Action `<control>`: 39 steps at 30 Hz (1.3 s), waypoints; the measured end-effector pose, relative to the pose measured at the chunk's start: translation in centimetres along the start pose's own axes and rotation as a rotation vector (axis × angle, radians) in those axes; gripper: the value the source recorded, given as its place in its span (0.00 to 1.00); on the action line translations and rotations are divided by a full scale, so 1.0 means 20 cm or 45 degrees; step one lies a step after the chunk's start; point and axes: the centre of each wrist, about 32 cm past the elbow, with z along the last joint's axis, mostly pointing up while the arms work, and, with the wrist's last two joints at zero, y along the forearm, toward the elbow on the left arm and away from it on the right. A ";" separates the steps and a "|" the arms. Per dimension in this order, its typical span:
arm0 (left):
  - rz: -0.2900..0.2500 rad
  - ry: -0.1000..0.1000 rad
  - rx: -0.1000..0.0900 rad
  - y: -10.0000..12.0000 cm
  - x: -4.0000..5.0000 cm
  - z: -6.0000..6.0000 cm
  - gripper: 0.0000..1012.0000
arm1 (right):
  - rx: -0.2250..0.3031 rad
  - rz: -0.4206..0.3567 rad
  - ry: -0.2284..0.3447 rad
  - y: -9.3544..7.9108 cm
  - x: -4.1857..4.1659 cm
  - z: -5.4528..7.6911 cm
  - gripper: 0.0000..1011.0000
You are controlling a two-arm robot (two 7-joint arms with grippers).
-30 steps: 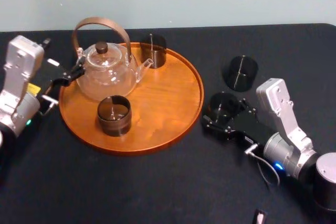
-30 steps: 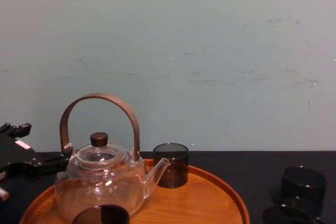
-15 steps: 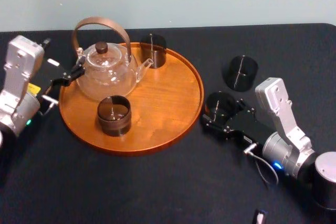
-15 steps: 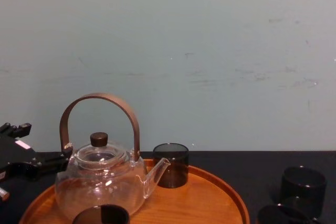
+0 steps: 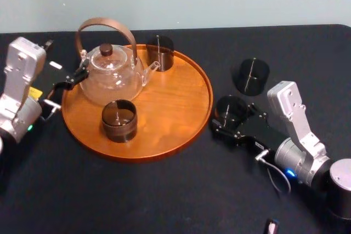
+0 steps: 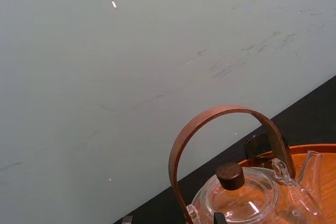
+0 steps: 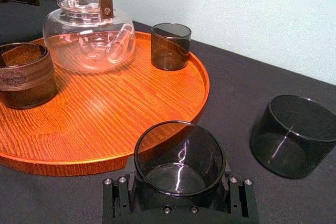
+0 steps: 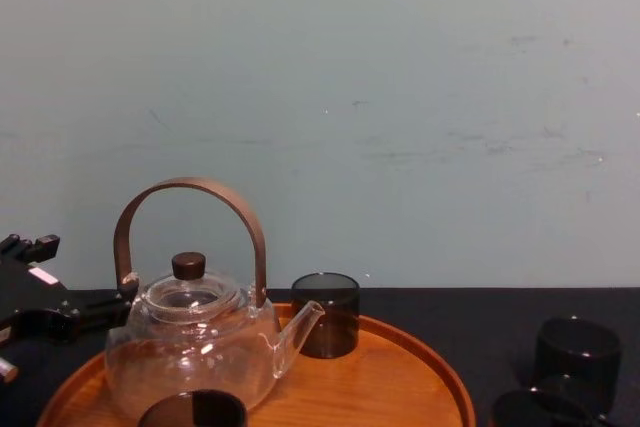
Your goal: Pick up the glass from the table and place it on the tray.
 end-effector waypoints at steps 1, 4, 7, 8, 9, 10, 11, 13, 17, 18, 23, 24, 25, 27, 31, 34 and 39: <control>0.000 0.000 0.000 0.00 0.000 0.00 0.99 | 0.000 0.000 0.000 0.00 0.000 0.00 0.90; 0.000 0.000 0.000 0.00 0.000 0.00 0.99 | 0.001 -0.001 0.000 0.00 0.000 0.00 0.90; 0.000 0.000 0.000 0.00 0.000 0.00 0.99 | 0.008 0.001 0.001 0.00 0.004 0.00 0.90; 0.000 0.000 0.000 0.00 0.000 0.00 0.99 | 0.019 0.005 -0.002 -0.01 0.009 0.01 0.90; 0.000 0.000 0.000 0.00 0.000 0.00 0.99 | 0.025 0.008 -0.003 -0.01 0.009 0.01 0.90; 0.000 0.000 0.000 0.00 0.000 0.00 0.99 | 0.032 0.010 -0.006 -0.02 0.009 0.02 0.90; 0.000 0.000 0.000 0.00 0.000 0.00 0.99 | 0.037 0.012 -0.007 -0.02 0.008 0.02 0.90; 0.000 0.000 0.000 0.00 0.000 0.00 0.99 | 0.047 0.014 -0.011 -0.02 0.006 0.03 0.90; 0.000 0.000 0.000 0.00 0.000 0.00 0.99 | 0.078 0.023 -0.026 -0.03 -0.007 0.08 0.90; 0.000 0.000 0.000 0.00 0.000 0.00 0.99 | 0.083 0.027 -0.028 -0.03 -0.012 0.08 0.90; 0.000 0.000 0.000 0.00 0.000 0.00 0.99 | 0.103 0.066 -0.043 -0.01 -0.040 0.13 0.90; 0.000 0.000 0.000 0.00 0.000 0.00 0.99 | 0.106 0.074 -0.045 -0.01 -0.044 0.13 0.90; 0.000 0.000 0.000 0.00 0.000 0.00 0.99 | 0.113 0.089 -0.049 0.01 -0.053 0.14 0.90; 0.000 0.000 0.000 0.00 0.000 0.00 0.99 | 0.120 0.103 -0.052 0.02 -0.062 0.16 0.90; 0.000 0.000 0.000 0.00 0.000 0.00 0.99 | 0.131 0.142 -0.056 0.07 -0.085 0.17 0.90; 0.000 0.000 0.000 0.00 0.000 0.00 0.99 | 0.139 0.167 -0.058 0.11 -0.102 0.19 0.90; 0.000 0.000 0.000 0.00 0.000 0.00 0.99 | 0.145 0.202 -0.062 0.18 -0.125 0.20 0.90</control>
